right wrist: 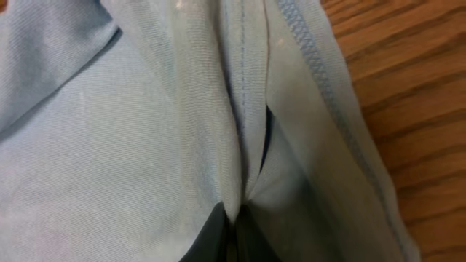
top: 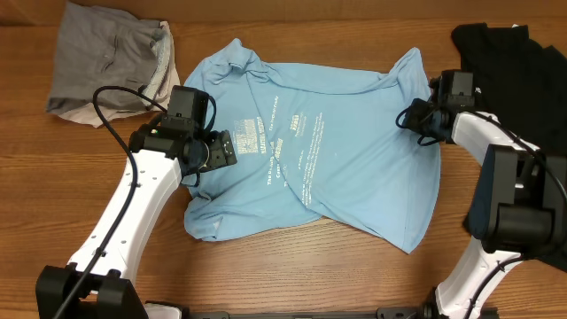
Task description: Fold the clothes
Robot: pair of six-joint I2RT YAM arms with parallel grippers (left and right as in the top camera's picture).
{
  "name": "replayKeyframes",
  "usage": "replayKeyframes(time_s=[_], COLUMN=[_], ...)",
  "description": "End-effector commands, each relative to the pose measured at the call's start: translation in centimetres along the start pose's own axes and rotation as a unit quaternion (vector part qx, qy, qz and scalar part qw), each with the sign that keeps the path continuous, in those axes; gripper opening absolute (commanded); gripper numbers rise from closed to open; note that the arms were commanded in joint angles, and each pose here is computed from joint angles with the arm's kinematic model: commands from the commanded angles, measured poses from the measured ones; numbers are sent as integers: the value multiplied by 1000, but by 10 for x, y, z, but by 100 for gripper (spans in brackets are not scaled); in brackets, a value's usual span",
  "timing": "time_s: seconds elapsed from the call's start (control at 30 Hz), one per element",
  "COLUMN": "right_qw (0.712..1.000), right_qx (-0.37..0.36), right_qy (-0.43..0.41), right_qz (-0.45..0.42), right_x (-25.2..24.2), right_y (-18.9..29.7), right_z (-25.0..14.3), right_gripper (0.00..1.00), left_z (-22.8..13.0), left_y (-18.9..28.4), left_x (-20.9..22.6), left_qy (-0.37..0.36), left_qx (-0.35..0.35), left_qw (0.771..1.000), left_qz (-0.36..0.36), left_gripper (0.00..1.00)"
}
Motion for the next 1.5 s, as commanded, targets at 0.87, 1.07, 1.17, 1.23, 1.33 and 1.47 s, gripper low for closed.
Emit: replayKeyframes(time_s=[0.87,1.07,1.17,1.23,1.33,1.47], right_qw=[993,993,993,992,991,992], right_qx=[-108,-85,-90,-96,-106,-96], right_qy=[-36,-82,-81,-80,-78,-80], right_qz=[-18,1,4,8,15,8], right_x=[53,58,55,53,48,37], right_y=[144,236,271,292,326,357], right_z=[89,56,40,30,10,-20], right_gripper=[100,100,100,100,100,100], left_z=[21,51,54,53,43,23], left_y=[16,56,72,83,100,129], left_x=[-4,-22,-23,-23,-20,-14], left_qy=[-27,-48,-49,-52,-52,-52], left_qx=[-38,-88,-90,-87,-79,-87], left_qw=[999,993,992,993,993,993], left_qz=[-2,-63,-68,-66,-65,-65], left_gripper=[89,89,89,89,90,92])
Point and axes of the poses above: each gripper's point midway between its finger pads, its own y axis back along the fingers, its own x axis along the line the jaws close on, z = x × y, the point moved 7 cm from there along y, back along the fingers, and after that the axes turned 13 degrees about -y, right-handed, at the moved point
